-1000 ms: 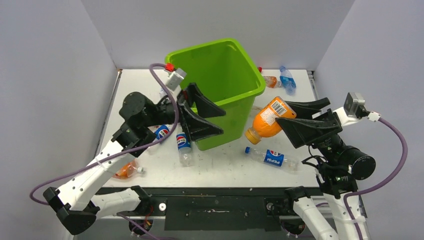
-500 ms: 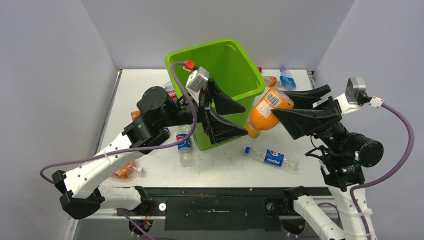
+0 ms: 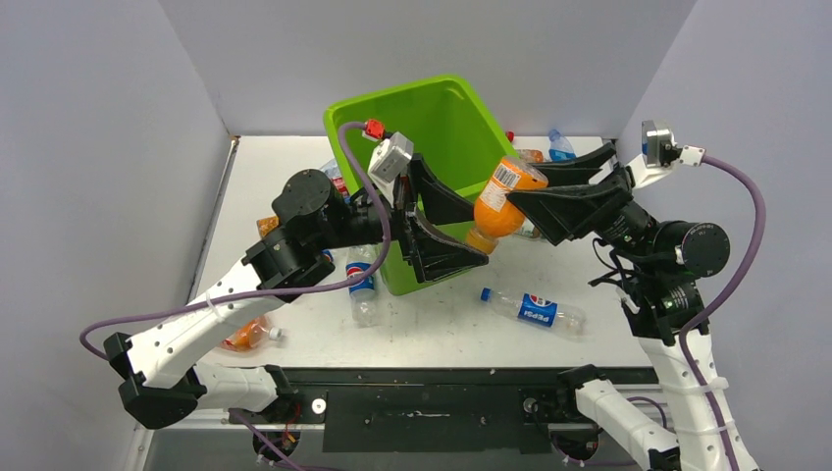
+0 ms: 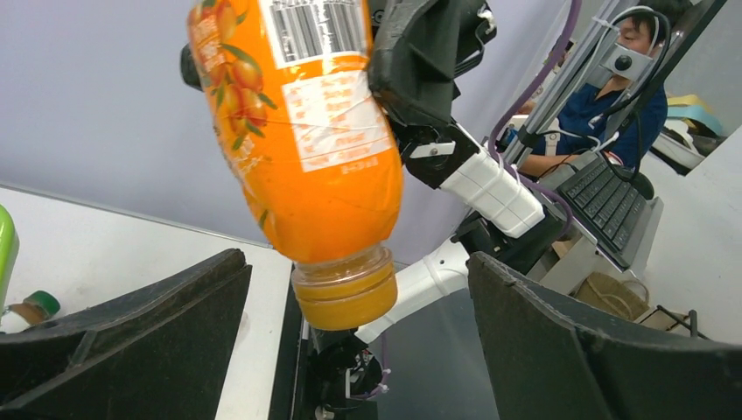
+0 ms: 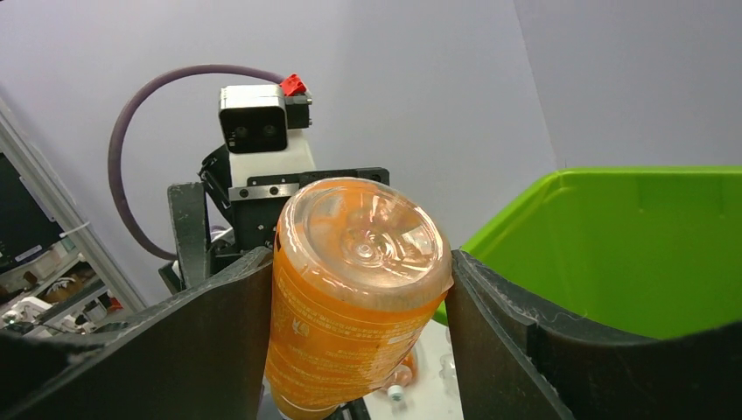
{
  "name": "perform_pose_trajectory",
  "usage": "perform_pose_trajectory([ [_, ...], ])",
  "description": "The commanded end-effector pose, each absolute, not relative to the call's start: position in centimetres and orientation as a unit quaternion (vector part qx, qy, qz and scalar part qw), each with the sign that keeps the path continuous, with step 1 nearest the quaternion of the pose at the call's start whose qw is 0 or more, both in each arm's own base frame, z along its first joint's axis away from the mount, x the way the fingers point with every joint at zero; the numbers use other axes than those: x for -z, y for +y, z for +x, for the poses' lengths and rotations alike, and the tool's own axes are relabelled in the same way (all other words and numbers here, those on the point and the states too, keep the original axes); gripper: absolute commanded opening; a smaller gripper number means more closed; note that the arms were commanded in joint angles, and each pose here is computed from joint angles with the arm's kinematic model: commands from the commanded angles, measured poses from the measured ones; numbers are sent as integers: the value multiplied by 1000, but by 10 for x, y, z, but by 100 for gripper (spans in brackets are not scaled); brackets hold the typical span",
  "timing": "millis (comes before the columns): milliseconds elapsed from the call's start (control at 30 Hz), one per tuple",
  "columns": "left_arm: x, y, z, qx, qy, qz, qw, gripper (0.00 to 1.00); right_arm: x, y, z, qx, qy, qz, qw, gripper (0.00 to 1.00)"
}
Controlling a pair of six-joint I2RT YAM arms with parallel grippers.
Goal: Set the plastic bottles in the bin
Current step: Pick up the plastic bottle at the center of the board.
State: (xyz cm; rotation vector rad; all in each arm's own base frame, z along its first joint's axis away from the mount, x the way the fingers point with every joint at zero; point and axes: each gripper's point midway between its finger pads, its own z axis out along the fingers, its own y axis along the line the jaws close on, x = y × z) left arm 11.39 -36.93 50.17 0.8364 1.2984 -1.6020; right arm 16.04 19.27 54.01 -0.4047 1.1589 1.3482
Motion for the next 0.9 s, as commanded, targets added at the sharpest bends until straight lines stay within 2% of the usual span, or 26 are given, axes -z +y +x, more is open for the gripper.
perform_pose_trajectory([
  [0,-522,-370,106,668,485,344,448,90,-557,192,148,-590,470,-195,627,5],
  [100,-523,-375,107,672,488,342,439,77,-558,192,150,-591,470,-192,627,5],
  [200,-523,-378,105,677,486,347,430,68,-557,192,151,-591,472,-190,626,5],
  [367,-523,-382,106,680,485,346,427,41,-557,193,151,-592,473,-190,625,5],
  [433,-524,-382,105,682,481,347,429,29,-555,193,151,-592,474,-190,623,5],
  [500,-525,-382,105,681,478,346,434,10,-555,192,150,-591,476,-189,624,5],
  [533,-526,-380,106,679,477,343,441,1,-554,191,150,-589,478,-186,624,14],
  [633,-528,-372,115,660,484,324,474,0,-554,189,147,-581,481,-186,630,80],
  [667,-527,-369,122,648,493,312,489,0,-553,187,148,-574,488,-182,632,95],
  [733,-529,-355,137,620,508,284,527,0,-552,183,148,-552,499,-177,644,90],
  [867,-534,-309,182,553,540,201,602,0,-538,167,152,-508,531,-131,665,90],
])
